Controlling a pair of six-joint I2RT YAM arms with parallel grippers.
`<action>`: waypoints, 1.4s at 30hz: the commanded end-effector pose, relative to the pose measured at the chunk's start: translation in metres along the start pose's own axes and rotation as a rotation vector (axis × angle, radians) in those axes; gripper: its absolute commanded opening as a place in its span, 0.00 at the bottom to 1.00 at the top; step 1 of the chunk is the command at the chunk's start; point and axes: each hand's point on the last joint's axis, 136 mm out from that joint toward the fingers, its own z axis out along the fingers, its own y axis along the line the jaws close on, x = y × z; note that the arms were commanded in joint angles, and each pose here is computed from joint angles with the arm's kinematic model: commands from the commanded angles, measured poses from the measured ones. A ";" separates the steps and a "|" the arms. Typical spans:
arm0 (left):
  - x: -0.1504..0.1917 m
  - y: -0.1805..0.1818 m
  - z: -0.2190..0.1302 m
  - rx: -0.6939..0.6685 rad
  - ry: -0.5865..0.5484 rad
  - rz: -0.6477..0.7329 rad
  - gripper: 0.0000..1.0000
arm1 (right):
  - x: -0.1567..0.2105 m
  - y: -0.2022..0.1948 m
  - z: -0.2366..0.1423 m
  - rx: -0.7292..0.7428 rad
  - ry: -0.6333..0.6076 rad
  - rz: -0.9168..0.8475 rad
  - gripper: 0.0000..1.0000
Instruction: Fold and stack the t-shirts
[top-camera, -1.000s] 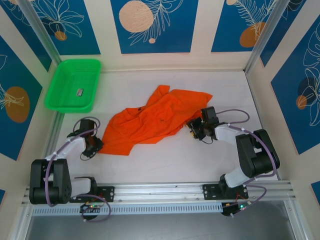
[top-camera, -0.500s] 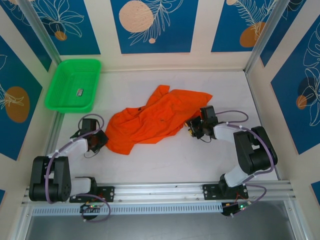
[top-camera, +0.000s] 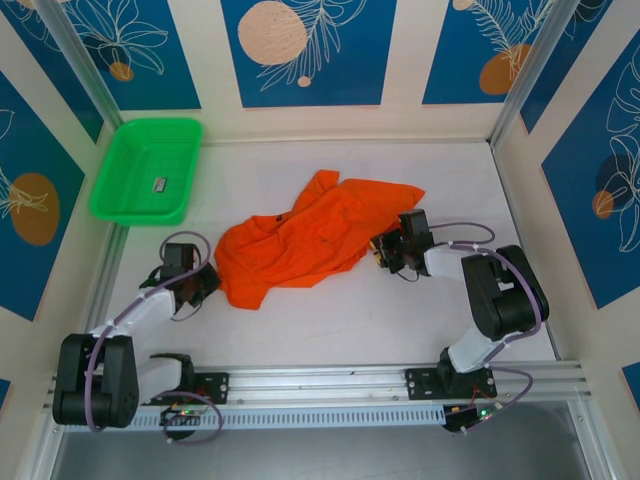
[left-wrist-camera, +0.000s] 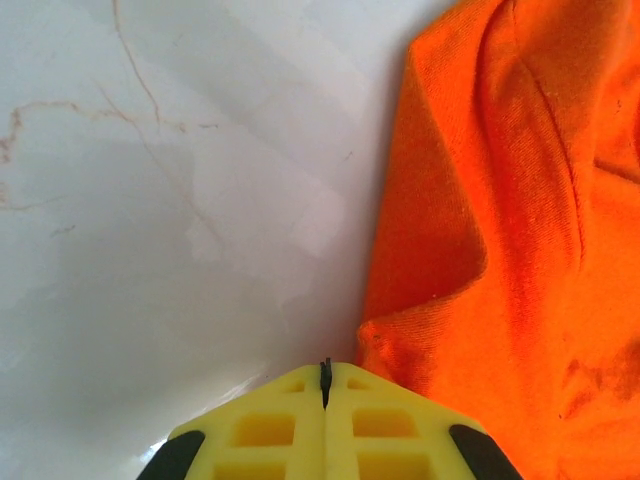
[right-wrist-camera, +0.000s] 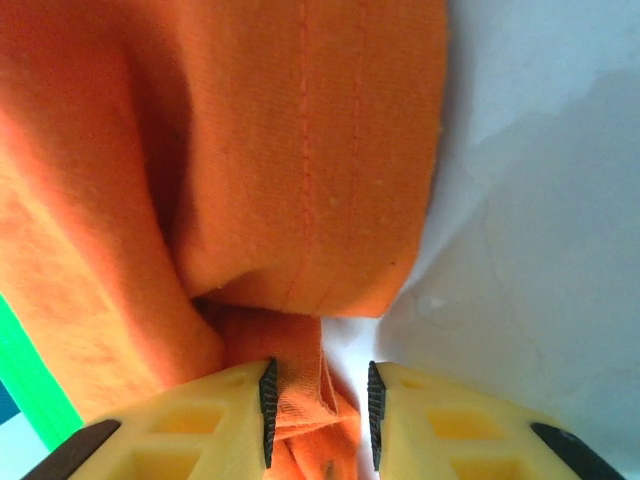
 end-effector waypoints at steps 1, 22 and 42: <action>0.003 0.000 0.000 0.009 -0.003 0.019 0.00 | -0.001 -0.003 0.001 -0.019 -0.013 0.067 0.34; -0.002 -0.005 -0.010 0.018 -0.033 0.023 0.00 | -0.008 0.012 -0.004 -0.036 -0.028 0.054 0.00; -0.037 -0.099 -0.144 0.284 -0.168 0.077 0.00 | 0.004 0.032 -0.235 -0.069 -0.145 -0.474 0.00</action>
